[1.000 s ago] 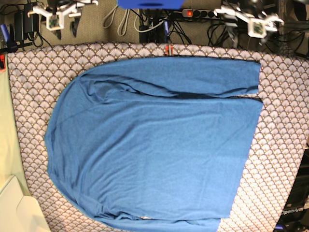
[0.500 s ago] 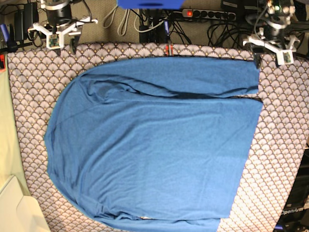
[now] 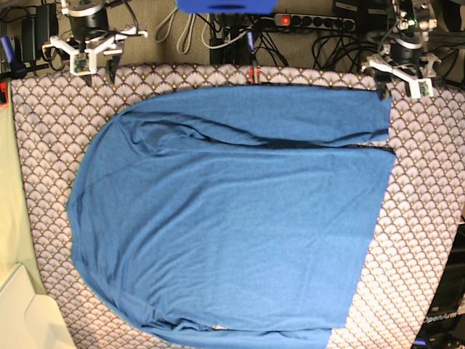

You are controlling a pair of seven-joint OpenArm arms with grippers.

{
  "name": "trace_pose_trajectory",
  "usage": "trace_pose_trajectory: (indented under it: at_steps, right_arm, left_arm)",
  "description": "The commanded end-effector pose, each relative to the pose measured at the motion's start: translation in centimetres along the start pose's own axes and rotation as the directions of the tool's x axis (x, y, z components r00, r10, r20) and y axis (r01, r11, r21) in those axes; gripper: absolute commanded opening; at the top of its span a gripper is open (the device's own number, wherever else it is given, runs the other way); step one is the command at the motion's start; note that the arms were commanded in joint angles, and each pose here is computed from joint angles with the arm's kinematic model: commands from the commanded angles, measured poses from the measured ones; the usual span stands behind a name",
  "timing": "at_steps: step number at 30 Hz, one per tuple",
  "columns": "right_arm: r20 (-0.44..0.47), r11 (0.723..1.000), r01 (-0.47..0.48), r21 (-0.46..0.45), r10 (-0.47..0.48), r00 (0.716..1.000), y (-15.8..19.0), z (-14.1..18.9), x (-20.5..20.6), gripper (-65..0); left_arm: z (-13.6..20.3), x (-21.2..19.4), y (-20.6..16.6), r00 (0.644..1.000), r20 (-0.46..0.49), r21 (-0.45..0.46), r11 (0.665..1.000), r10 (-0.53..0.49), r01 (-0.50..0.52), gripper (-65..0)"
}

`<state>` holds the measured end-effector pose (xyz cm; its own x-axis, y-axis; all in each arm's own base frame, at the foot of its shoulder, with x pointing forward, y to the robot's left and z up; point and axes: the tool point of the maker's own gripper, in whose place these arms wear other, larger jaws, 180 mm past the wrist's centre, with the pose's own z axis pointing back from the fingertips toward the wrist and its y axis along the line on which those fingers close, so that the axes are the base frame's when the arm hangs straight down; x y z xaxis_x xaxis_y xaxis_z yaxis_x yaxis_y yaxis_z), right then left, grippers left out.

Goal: Fold the T-shirt properly
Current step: 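Move the left gripper down to the shirt's shoulder corner and grasp it, then lower the right gripper onto the other shoulder corner and grasp it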

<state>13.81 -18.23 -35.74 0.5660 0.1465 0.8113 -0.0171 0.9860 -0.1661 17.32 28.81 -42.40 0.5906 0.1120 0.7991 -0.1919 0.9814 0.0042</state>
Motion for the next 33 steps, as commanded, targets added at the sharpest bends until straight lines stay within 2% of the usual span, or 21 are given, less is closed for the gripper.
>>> trace_pose_trajectory:
  at_steps: [1,6,16,19,24,28,33]
  right_arm:
    - [0.027,1.000,-0.002,0.003,0.002,1.000,0.0,0.3,0.7,-38.4]
    - [0.027,1.000,-0.002,0.003,0.002,1.000,0.0,0.3,0.7,-38.4]
    - [0.023,1.000,-0.003,0.003,0.003,1.000,0.0,0.4,0.5,-38.4]
    - [0.026,1.000,-0.002,0.003,0.002,1.000,0.0,0.3,0.6,-38.4]
    - [0.026,1.000,-0.002,0.003,0.002,1.000,0.0,0.3,0.6,-38.4]
    - [0.047,1.000,-0.004,0.013,0.004,0.999,0.2,-0.2,1.3,-38.3]
    - [0.018,0.995,-0.006,0.104,0.004,1.000,2.2,-1.3,1.4,-38.3]
  left_arm:
    - [-0.1,1.5,0.1,0.999,0.050,-0.002,1.000,-0.006,0.006,-25.1]
    - [-0.4,1.0,-1.9,0.999,0.036,-0.056,0.998,-0.016,0.018,-25.2]
    - [-0.4,0.9,-2.3,0.999,0.035,-0.063,0.998,-0.010,0.012,-26.6]
    - [-0.5,0.4,-2.2,1.000,0.022,-0.059,0.998,-0.008,0.009,-36.7]
    - [-1.2,-0.3,-1.7,1.000,-0.003,-0.048,0.999,0.000,0.000,-64.7]
    - [-1.2,-0.5,-1.4,1.000,-0.007,-0.041,0.999,0.003,-0.003,-64.1]
    - [-1.2,-0.2,-1.6,1.000,0.001,-0.045,0.999,0.003,-0.003,-64.6]
